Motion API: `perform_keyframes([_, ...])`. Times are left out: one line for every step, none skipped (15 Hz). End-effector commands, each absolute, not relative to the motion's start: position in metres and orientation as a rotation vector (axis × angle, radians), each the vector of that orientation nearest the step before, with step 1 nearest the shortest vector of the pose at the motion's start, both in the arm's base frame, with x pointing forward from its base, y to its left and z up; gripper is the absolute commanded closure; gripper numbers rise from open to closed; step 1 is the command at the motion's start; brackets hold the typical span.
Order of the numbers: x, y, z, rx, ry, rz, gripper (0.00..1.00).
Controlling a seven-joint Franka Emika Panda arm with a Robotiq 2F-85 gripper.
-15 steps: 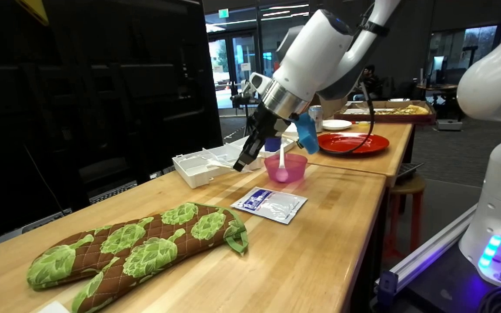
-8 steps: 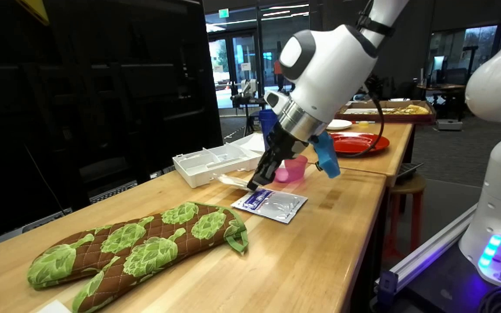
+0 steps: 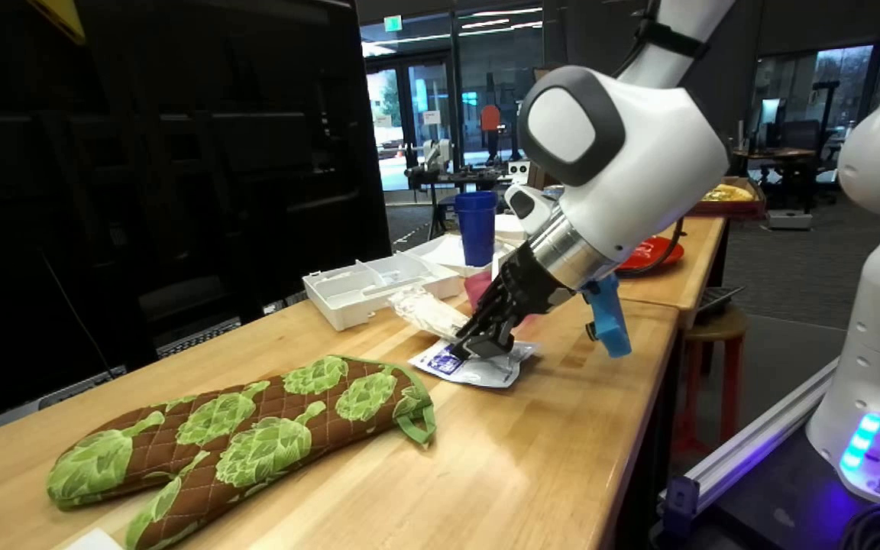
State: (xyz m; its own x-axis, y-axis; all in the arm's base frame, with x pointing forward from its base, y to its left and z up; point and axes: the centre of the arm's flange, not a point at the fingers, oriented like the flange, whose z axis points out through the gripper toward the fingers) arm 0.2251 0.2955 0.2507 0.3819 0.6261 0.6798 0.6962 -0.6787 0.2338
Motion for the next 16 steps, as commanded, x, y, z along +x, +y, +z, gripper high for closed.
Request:
perform_keyframes([0.193,0.256,0.248,-2.529,-1.206,-1.216,0.38])
perform_keyframes([0.191,0.254,0.249,-2.521,-1.2,-1.231,0.32])
perform_keyframes([0.189,0.253,0.25,-2.516,-1.199,-1.239,0.27])
perform_keyframes([0.187,0.252,0.25,-2.512,-1.209,-1.254,0.19])
perform_keyframes([0.186,0.253,0.25,-2.505,-1.208,-1.263,0.13])
perform_keyframes([0.184,0.253,0.252,-2.501,-1.206,-1.268,0.05])
perform_keyframes([0.184,0.252,0.254,-2.494,-1.206,-1.273,0.01])
perform_keyframes([0.183,0.252,0.255,-2.491,-1.203,-1.278,0.0])
perform_keyframes([0.184,0.252,0.26,-2.488,-1.199,-1.287,0.0])
perform_keyframes([0.184,0.252,0.264,-2.481,-1.2,-1.292,0.0])
perform_keyframes([0.186,0.25,0.271,-2.475,-1.194,-1.302,0.0])
perform_keyframes([0.188,0.25,0.276,-2.473,-1.184,-1.314,0.0])
perform_keyframes([0.19,0.249,0.283,-2.469,-1.176,-1.327,0.0])
perform_keyframes([0.192,0.249,0.292,-2.463,-1.168,-1.341,0.0])
perform_keyframes([0.195,0.248,0.301,-2.459,-1.159,-1.354,0.0])
perform_keyframes([0.197,0.247,0.309,-2.455,-1.153,-1.361,0.0])
